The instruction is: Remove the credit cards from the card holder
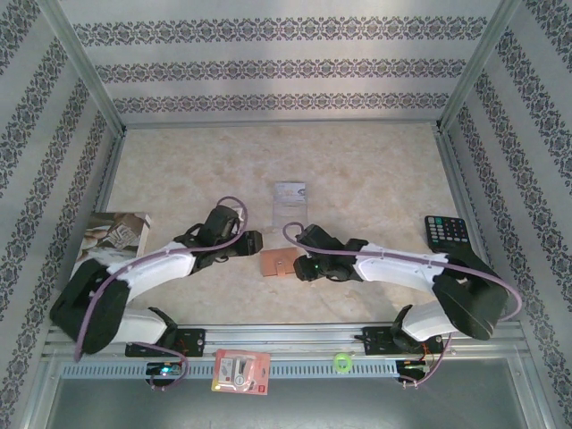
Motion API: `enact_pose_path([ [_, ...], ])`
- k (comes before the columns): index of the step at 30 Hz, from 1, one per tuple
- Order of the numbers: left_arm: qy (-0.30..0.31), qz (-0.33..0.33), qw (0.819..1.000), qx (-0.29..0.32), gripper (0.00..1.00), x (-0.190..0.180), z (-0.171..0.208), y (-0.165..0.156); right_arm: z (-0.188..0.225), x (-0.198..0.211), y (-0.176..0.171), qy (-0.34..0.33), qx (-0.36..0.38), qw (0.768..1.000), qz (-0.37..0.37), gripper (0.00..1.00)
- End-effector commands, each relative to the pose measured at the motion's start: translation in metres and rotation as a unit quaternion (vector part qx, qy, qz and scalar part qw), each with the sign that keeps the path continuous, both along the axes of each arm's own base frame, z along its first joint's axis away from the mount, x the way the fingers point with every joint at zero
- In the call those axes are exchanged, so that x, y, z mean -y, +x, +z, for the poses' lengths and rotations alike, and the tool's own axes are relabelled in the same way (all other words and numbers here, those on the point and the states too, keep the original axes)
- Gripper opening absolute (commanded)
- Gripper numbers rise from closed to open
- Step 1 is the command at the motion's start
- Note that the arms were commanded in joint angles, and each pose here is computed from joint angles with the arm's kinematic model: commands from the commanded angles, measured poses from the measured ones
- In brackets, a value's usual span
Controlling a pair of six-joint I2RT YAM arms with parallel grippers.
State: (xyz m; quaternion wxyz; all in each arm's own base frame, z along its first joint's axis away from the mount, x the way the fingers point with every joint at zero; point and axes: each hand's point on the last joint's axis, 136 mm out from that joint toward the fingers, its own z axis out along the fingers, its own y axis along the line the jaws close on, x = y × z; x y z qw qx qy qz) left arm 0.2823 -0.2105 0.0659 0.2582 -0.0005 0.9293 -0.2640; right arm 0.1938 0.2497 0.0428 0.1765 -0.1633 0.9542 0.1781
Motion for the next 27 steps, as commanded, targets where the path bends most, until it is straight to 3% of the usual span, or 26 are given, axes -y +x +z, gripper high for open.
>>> enact_pose_path([
  [1, -0.028, -0.030, 0.998, 0.056, 0.46, 0.027, 0.017, 0.026, 0.012, -0.010, -0.007, 0.067, -0.020, 0.997, -0.018, 0.35],
  [10, 0.066, -0.024, 0.998, 0.006, 0.30, 0.017, -0.028, 0.020, -0.002, 0.000, -0.021, 0.063, -0.046, 0.997, -0.024, 0.23],
  [19, 0.133, -0.041, 0.989, -0.054, 0.21, 0.001, -0.053, -0.025, -0.009, -0.016, -0.008, 0.053, -0.047, 0.997, -0.014, 0.21],
  [27, 0.077, -0.097, 0.987, -0.106, 0.21, 0.025, -0.051, -0.076, -0.010, -0.019, 0.004, 0.043, -0.042, 0.998, -0.025, 0.22],
])
